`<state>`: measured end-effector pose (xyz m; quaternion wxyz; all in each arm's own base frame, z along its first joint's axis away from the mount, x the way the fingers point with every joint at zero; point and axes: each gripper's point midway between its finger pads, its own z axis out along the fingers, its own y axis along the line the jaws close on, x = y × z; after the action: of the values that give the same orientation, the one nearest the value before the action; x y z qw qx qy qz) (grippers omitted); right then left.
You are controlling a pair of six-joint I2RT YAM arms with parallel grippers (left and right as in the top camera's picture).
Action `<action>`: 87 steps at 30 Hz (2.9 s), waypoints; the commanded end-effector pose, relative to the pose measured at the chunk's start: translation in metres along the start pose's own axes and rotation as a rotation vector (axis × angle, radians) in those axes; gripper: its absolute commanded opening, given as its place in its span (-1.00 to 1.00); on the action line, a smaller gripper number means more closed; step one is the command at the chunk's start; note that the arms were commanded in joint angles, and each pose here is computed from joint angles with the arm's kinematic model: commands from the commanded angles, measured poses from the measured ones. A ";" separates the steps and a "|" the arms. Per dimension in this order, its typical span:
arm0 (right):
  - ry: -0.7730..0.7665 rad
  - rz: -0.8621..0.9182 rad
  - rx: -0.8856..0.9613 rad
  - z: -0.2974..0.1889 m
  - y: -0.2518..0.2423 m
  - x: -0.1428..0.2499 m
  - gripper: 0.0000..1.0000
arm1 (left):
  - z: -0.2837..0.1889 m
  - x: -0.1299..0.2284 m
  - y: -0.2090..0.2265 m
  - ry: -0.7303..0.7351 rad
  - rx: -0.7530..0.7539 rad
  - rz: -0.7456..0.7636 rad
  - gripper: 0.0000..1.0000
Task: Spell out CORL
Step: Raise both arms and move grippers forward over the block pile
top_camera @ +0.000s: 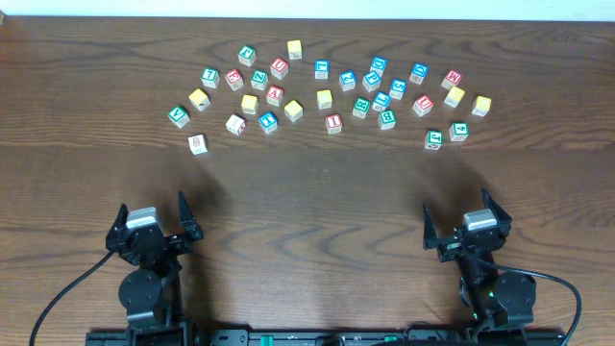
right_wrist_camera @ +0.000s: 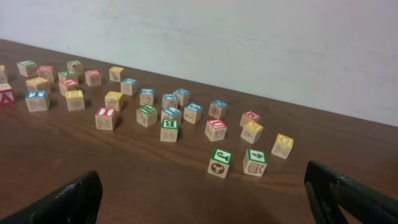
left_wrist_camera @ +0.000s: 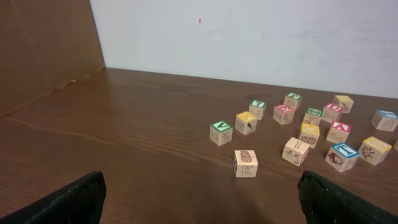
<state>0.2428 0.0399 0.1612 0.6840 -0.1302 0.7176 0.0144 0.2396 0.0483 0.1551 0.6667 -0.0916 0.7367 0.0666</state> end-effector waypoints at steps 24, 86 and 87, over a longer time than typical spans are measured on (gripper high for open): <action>0.143 0.014 -0.139 0.042 -0.002 -0.102 0.99 | 0.008 -0.071 -0.002 0.118 -0.008 0.024 0.95; 0.843 0.329 -0.379 0.110 0.018 -0.111 0.93 | 0.091 -0.114 -0.074 0.998 0.190 -0.232 0.94; 0.850 0.348 -0.371 0.110 0.018 -0.110 0.93 | 0.090 -0.114 -0.078 0.999 0.199 -0.226 0.95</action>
<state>0.3479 0.0941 0.2550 0.2886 -0.1517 0.9273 0.1841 0.3531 0.0111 0.2532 0.2383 -0.1275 0.9569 -0.1067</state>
